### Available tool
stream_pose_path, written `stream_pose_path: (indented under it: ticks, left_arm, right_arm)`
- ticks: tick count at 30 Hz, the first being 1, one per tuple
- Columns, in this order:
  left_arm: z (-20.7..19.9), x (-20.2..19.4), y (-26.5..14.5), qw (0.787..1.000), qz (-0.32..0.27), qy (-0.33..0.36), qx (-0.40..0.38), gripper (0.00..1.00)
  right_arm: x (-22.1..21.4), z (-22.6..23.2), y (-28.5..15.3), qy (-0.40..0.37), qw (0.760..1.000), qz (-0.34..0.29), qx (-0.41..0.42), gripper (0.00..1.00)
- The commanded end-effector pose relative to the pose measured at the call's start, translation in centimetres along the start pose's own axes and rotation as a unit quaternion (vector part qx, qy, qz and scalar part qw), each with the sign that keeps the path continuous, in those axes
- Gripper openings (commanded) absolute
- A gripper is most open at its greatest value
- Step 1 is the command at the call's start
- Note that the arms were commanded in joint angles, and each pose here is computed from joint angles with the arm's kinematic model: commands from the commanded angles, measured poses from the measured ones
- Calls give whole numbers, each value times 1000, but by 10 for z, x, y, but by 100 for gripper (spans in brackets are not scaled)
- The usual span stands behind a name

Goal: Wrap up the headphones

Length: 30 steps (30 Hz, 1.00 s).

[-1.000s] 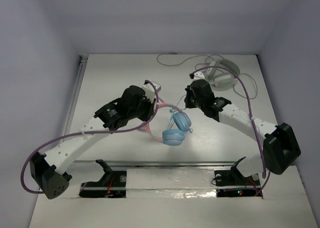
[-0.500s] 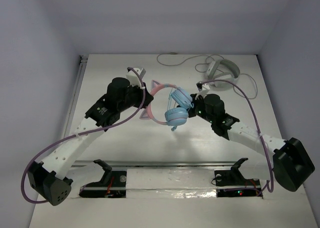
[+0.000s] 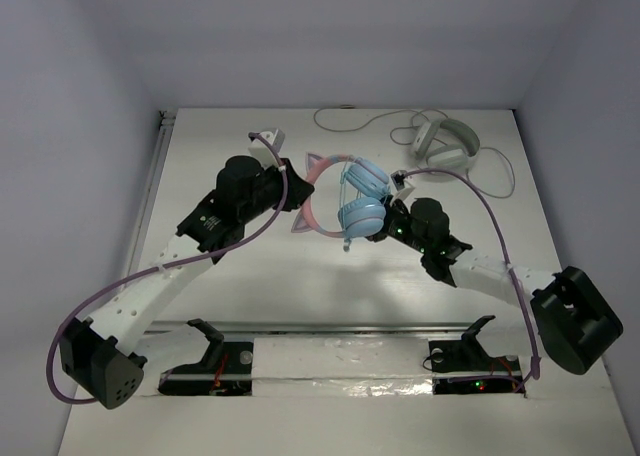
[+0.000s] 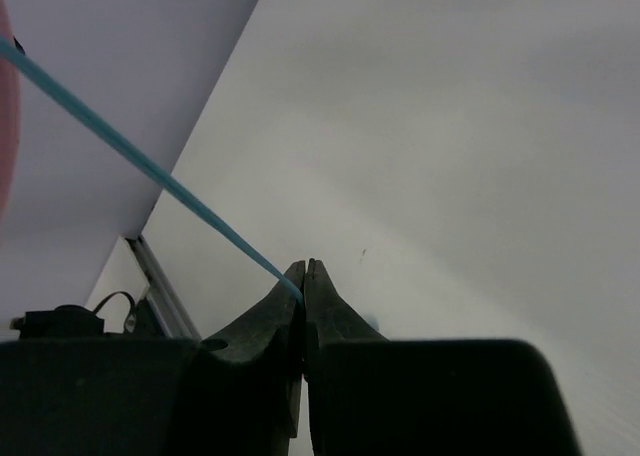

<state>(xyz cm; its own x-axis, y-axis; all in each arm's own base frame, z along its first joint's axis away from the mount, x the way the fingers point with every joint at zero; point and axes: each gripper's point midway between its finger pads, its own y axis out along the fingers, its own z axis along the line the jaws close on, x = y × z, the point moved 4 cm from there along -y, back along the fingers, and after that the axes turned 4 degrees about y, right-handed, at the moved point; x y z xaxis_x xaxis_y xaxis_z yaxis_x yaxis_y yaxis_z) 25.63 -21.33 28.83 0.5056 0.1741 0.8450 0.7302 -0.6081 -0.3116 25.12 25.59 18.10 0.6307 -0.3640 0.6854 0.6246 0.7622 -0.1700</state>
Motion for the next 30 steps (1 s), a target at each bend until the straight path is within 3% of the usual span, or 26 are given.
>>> stream_pose_path:
  ticks: [1,3,10,17,18,20,25,26,27,28,30]
  left_arm:
    - [-31,54,-11,993,-98,-21,-59,0]
    - [-31,56,-13,993,-101,-20,-56,0]
    - [-26,69,-14,991,-129,-39,-27,0]
    - [-15,84,5,983,-168,-70,16,0]
    - [-17,87,7,982,-173,-72,11,0]
    - [-18,85,15,983,-168,-79,5,0]
    - [-12,88,26,980,-177,-88,21,0]
    - [-9,88,31,979,-178,-90,31,0]
    - [-8,89,33,978,-184,-96,31,0]
    - [-8,89,36,977,-185,-99,32,0]
    - [-10,88,43,977,-183,-106,21,0]
  right_arm:
    - [12,14,3,-14,999,-19,42,5]
    - [14,16,5,-17,999,-19,44,0]
    - [8,17,2,-1,998,-15,58,0]
    - [-4,17,-16,32,997,-9,63,11]
    - [-5,17,-18,31,997,-10,64,4]
    - [-6,14,-22,27,998,-12,53,1]
    - [-10,22,-26,29,997,7,77,0]
    - [-13,22,-25,35,996,15,79,2]
    - [-16,19,-24,38,996,21,77,14]
    - [-16,20,-23,38,996,20,80,18]
    - [-19,17,-23,37,996,23,80,18]
